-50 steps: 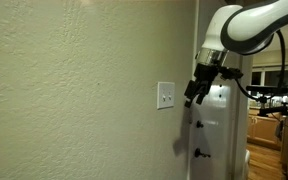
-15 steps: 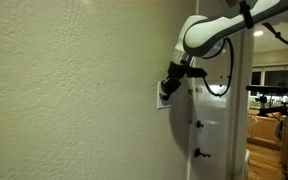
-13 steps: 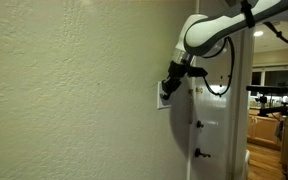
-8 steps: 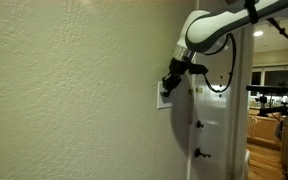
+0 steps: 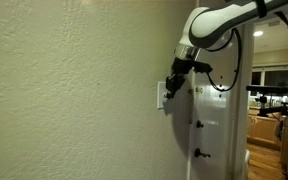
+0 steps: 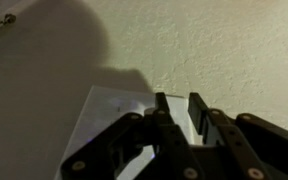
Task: Turn on the left light switch
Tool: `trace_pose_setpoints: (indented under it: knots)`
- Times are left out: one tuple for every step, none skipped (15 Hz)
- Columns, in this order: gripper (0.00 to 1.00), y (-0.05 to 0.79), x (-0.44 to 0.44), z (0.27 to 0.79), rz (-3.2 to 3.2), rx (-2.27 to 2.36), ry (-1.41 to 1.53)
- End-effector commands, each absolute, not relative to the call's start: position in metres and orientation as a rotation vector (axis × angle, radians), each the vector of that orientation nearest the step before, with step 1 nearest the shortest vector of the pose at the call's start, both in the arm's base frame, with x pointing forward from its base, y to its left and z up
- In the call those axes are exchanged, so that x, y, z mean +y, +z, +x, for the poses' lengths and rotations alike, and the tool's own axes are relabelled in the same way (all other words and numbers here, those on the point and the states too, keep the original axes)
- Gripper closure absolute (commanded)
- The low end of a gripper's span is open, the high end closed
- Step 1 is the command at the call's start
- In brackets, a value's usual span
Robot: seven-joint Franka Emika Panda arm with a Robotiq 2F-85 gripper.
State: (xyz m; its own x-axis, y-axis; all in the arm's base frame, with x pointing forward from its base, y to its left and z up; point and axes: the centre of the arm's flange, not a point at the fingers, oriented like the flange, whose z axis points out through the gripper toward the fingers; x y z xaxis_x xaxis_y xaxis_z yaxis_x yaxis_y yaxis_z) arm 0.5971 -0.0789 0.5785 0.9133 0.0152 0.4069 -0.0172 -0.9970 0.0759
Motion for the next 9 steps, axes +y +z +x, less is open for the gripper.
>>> trace_pose_setpoints:
  knots:
    - [0.42,0.57,-0.066,0.544,3.074,0.059,0.488]
    - [0.35,0.566,-0.065,0.537,3.09,0.061,0.449]
    - [0.28,0.562,-0.064,0.53,3.098,0.058,0.407]
    - [0.23,0.557,-0.064,0.524,3.109,0.052,0.366]
    - [0.15,0.551,-0.065,0.517,3.116,0.045,0.322]
    - [0.09,0.545,-0.066,0.511,3.118,0.033,0.279]
    - [0.02,0.54,-0.067,0.505,3.125,0.025,0.241]
    - [0.01,0.536,-0.068,0.5,3.128,0.02,0.208]
    - [0.0,0.532,-0.069,0.496,3.133,0.015,0.184]
